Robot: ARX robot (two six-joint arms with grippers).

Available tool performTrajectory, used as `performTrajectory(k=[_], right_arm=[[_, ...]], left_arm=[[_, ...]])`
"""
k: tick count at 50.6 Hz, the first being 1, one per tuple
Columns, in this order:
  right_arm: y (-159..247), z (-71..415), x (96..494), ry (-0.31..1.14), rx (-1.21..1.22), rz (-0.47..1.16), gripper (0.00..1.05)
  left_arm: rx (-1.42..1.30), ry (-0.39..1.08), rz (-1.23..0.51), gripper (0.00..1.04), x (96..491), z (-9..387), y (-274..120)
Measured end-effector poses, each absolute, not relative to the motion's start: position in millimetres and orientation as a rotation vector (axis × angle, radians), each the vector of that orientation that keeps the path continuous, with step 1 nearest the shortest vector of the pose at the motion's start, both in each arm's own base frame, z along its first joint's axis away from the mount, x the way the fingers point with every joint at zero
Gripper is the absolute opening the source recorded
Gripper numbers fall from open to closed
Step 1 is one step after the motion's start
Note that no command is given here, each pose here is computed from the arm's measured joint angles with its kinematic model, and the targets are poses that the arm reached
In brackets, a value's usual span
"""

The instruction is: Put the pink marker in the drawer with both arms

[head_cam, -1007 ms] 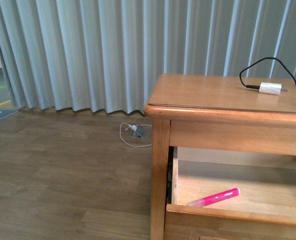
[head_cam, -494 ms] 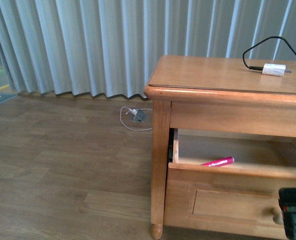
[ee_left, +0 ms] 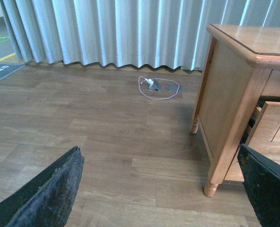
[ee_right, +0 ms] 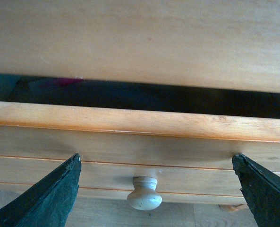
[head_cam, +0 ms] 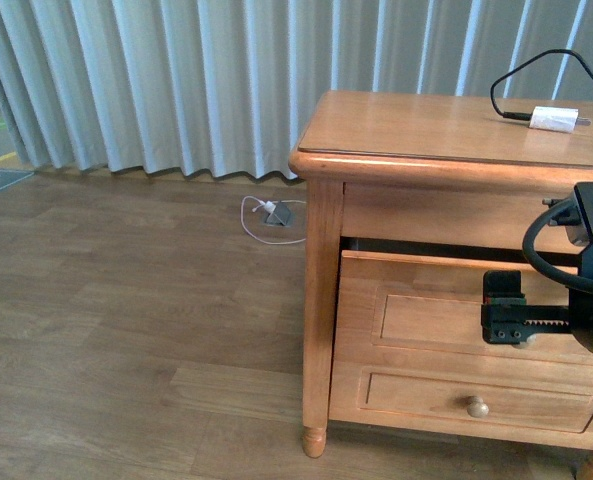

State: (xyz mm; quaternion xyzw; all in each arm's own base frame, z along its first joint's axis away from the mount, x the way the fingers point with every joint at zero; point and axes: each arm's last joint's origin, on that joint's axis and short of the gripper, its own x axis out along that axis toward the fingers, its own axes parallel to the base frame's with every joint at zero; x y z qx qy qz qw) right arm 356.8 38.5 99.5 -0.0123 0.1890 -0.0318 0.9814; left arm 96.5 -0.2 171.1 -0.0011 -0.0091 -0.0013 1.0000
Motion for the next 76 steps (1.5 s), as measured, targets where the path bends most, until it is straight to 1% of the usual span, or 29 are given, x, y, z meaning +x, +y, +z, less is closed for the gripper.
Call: performTrajectory(k=[8, 15, 27, 40, 48, 55, 65, 76], right_arm=[[41, 96, 375, 0.348, -0.017, -0.073, 0.96], [41, 91, 383, 0.331, -0.02, -0.098, 0.96], [41, 85, 382, 0.319, -0.014, -0.099, 0.96], [37, 111, 371, 0.294, -0.004, -0.081, 0.96], [32, 129, 341, 0.363, 0.002, -0.063, 0.96], [26, 159, 299, 0.403, 0.059, -0.018, 0.96], [13, 202, 237, 0.388, 0.111, 0.028, 0.96], [-2, 234, 167, 0.354, 0.158, 0.085, 0.96]], left_arm=[[-0.002, -0.018, -0.003, 0.99, 96, 171, 0], [-0.002, -0.018, -0.003, 0.99, 96, 171, 0], [-0.002, -0.018, -0.003, 0.99, 96, 171, 0], [-0.002, -0.018, -0.003, 0.99, 96, 171, 0], [-0.002, -0.018, -0.003, 0.99, 96, 171, 0], [-0.002, -0.018, -0.003, 0.99, 96, 171, 0], [-0.002, -0.018, -0.003, 0.99, 96, 171, 0], [-0.002, -0.018, -0.003, 0.99, 96, 171, 0]])
